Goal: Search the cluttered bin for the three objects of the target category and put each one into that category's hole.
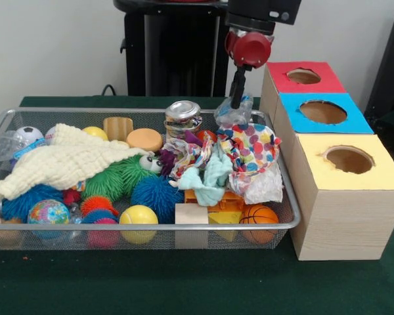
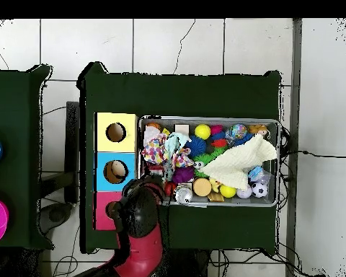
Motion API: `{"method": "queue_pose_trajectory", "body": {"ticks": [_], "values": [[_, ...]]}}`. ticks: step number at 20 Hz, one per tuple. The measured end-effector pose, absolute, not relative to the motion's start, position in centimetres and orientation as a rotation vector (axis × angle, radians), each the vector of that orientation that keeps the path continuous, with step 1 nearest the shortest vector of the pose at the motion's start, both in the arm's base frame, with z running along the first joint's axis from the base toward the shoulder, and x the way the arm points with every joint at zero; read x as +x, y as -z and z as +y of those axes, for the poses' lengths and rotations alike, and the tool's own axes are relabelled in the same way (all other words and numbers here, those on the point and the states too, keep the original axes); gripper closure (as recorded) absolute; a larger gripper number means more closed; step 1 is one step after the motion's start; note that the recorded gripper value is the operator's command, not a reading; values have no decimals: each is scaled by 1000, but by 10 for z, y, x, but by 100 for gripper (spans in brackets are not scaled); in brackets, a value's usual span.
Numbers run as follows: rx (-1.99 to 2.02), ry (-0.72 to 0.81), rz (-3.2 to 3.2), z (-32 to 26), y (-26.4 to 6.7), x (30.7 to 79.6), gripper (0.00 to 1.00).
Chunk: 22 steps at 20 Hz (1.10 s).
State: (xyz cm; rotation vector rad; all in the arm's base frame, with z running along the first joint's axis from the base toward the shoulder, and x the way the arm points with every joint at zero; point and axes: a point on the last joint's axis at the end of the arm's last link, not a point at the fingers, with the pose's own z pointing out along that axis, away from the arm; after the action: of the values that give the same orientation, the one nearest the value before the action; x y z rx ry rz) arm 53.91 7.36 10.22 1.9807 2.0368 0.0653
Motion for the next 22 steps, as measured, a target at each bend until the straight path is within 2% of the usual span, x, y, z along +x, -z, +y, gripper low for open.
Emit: {"method": "queue_pose_trajectory", "body": {"ticks": [10,22], "values": [[1932,-51,2124,59,-147,553,100],[1848,-74,2256,61,-185,562,100]]}}
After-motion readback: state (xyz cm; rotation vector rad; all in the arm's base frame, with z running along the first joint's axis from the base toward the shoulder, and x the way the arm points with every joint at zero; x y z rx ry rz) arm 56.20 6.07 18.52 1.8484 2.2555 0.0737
